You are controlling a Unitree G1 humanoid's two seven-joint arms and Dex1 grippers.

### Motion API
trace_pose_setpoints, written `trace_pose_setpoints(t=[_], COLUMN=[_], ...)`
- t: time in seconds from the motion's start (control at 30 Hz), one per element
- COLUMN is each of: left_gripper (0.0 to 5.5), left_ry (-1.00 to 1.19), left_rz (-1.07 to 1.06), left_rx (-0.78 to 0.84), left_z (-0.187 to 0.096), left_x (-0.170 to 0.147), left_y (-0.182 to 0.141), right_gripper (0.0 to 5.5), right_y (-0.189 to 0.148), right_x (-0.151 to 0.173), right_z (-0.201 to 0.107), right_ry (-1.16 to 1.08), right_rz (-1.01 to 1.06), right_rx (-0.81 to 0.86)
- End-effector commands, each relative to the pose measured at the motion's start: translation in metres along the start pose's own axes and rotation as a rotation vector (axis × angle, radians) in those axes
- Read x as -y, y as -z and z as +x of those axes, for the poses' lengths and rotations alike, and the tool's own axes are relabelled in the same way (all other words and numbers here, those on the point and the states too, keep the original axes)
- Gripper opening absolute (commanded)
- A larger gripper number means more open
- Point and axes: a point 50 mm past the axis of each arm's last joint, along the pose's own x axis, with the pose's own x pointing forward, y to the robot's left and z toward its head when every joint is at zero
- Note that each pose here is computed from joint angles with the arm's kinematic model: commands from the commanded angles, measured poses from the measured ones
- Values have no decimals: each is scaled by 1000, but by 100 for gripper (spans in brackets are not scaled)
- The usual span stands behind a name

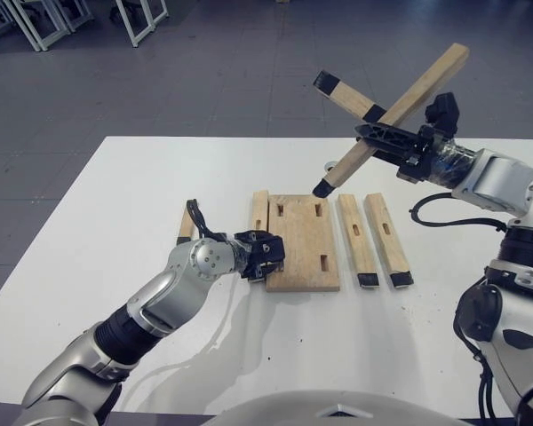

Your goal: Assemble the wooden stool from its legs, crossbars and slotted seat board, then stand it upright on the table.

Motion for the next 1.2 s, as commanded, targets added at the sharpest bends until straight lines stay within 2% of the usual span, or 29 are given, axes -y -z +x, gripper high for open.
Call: trace_pose_setpoints(t=[0.03, 0.2, 0.33, 0.53, 0.73, 0.8, 0.97, 1.2], left_gripper=[301, 301, 301, 301, 301, 301, 301, 301], left_ry=[48, 127, 299, 500, 456, 410, 371, 344], left_rz=[8, 38, 117, 261, 288, 278, 268, 230], left_rx=[-2, -31, -75, -70, -64, -43, -21, -11], left_z=[3, 3, -17, -49, -52, -49, -44, -43], left_x=[9, 25, 47, 65, 56, 50, 46, 52], left_y=[-1, 4, 18, 47, 71, 69, 66, 60], right_gripper=[205, 205, 205, 205, 205, 205, 205, 205], right_y=[-4, -4, -2, 25, 57, 69, 93, 96], right_x=[-3, -2, 0, 1, 16, 31, 52, 16], right_z=[1, 1, 0, -2, -8, -9, -15, -26], right_ry=[-4, 6, 33, -23, -63, -17, 24, 23], right_rz=[-23, -32, -89, -229, -458, -543, -600, -625], right_rx=[19, 20, 4, -116, -237, -273, -336, -208])
